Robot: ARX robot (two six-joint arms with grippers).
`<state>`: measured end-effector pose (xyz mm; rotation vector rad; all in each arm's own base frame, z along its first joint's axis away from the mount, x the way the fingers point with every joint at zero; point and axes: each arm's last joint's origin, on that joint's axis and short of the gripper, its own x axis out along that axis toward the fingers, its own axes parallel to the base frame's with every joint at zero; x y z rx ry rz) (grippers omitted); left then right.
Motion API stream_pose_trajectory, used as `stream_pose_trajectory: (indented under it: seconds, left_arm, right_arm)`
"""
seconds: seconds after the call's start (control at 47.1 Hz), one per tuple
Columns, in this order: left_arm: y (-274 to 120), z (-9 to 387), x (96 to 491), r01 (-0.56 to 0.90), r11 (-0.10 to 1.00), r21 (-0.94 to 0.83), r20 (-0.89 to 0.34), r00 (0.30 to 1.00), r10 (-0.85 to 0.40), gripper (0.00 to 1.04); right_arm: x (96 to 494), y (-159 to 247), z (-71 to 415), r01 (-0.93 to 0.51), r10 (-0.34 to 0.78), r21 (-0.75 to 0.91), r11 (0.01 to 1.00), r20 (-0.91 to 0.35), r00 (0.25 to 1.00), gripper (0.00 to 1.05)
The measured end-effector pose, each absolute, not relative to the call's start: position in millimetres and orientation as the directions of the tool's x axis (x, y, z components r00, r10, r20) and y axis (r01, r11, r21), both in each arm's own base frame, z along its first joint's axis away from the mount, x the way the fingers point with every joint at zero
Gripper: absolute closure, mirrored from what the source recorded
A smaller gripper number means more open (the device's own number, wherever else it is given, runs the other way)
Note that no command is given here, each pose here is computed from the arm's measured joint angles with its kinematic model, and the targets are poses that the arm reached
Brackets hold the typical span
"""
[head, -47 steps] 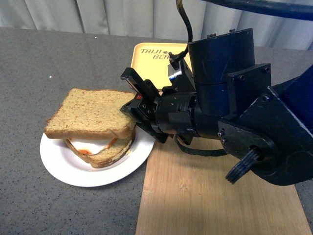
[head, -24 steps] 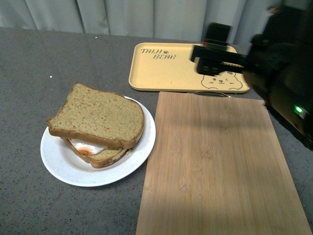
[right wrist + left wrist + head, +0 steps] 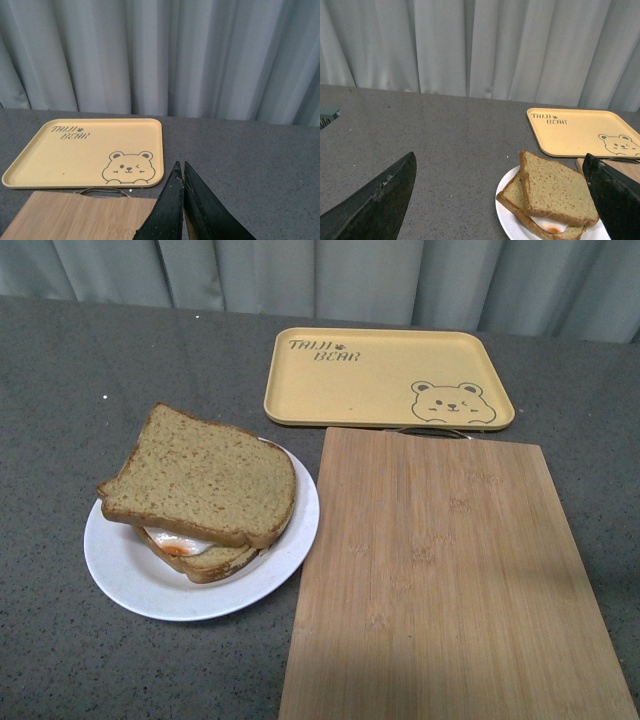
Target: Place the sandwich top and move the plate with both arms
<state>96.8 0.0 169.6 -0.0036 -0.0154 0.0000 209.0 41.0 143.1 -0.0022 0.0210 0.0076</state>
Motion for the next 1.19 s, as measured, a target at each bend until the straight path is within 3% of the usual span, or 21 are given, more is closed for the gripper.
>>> stream_pose_trajectory:
  seconds: [0.616,1.19]
  left_arm:
    - [0.0,169.6,96.8,0.000,1.000,-0.004,0.015,1.000,0.000,0.07]
    - [0.0,169.6,96.8,0.000,1.000,-0.004,0.015,1.000,0.000,0.07]
  right_arm:
    - [145.6,0.4,161.5,0.002,-0.002,0.003,1.000,-0.017,1.000,1.04]
    - [126.1,0.3,167.1,-0.002,0.002,0.002,1.000,0.004,1.000,1.04]
